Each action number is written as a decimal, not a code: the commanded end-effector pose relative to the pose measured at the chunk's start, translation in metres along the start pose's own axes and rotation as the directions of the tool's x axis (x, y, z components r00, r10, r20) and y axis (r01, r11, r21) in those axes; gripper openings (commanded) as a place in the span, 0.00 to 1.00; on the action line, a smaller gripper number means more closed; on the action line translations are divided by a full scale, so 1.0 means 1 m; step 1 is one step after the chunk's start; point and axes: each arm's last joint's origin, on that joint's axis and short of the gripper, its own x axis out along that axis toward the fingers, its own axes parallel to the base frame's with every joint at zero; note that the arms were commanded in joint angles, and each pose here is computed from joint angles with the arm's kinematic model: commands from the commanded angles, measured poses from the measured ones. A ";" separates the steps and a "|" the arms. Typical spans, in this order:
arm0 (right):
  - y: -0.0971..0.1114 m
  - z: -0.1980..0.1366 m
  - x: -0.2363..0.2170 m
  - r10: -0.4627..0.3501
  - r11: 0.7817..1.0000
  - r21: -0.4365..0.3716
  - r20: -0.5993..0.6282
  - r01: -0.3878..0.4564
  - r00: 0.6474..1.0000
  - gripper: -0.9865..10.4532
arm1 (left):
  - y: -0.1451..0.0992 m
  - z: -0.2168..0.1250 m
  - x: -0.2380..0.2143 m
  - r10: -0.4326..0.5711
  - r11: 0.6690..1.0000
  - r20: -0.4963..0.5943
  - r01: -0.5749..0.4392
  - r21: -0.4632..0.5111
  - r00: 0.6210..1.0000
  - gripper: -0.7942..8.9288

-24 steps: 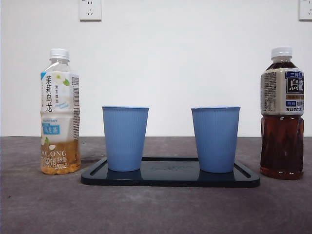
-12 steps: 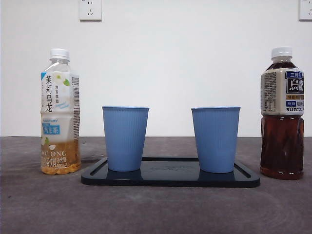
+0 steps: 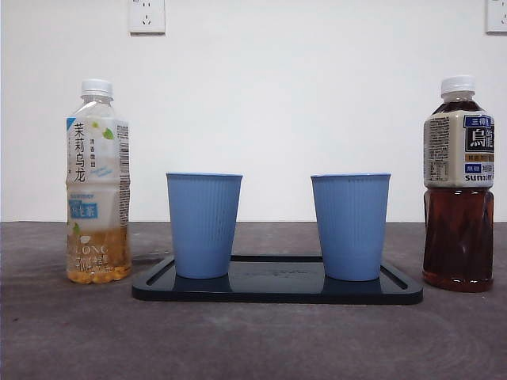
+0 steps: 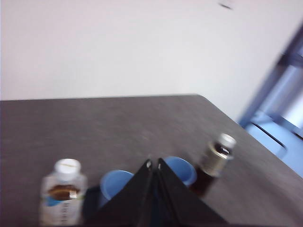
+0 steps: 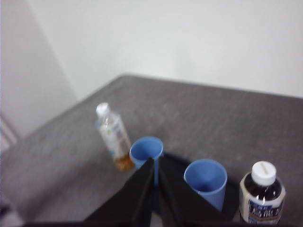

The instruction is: Pour the drink into the cup

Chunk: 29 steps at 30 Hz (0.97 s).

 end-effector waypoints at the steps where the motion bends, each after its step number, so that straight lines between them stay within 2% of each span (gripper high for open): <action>1: 0.000 0.004 0.003 0.031 0.997 -0.076 -0.030 -0.033 0.999 0.10 | -0.004 0.004 0.001 -0.068 0.997 -0.005 0.068 0.048 0.998 0.10; 11: 0.001 0.004 0.005 0.048 0.996 -0.067 -0.041 -0.051 0.998 0.11 | -0.008 0.004 -0.003 -0.108 0.992 0.001 0.108 0.067 0.994 0.13; 13: 0.001 0.004 0.005 0.048 0.997 -0.061 -0.041 -0.050 0.998 0.20 | -0.008 0.004 -0.003 -0.108 0.992 0.000 0.108 0.067 0.994 0.22; 17: 0.001 0.004 0.005 0.048 0.998 -0.049 -0.042 -0.050 0.998 0.43 | -0.008 0.004 -0.003 -0.108 0.992 0.000 0.108 0.064 0.994 0.55; 19: 0.001 0.004 0.005 0.048 0.998 -0.043 -0.042 -0.050 0.998 0.50 | -0.008 0.004 -0.003 -0.108 0.992 -0.001 0.107 0.062 0.994 0.64; 22: 0.001 0.004 0.005 0.048 0.999 -0.022 -0.042 -0.049 0.998 0.55 | -0.008 0.004 -0.003 -0.108 0.992 0.000 0.107 0.063 0.994 0.65; 29: 0.001 0.003 0.005 0.047 0.999 0.001 -0.048 -0.047 0.998 0.55 | -0.008 0.004 -0.003 -0.107 0.993 -0.001 0.107 0.056 0.994 0.65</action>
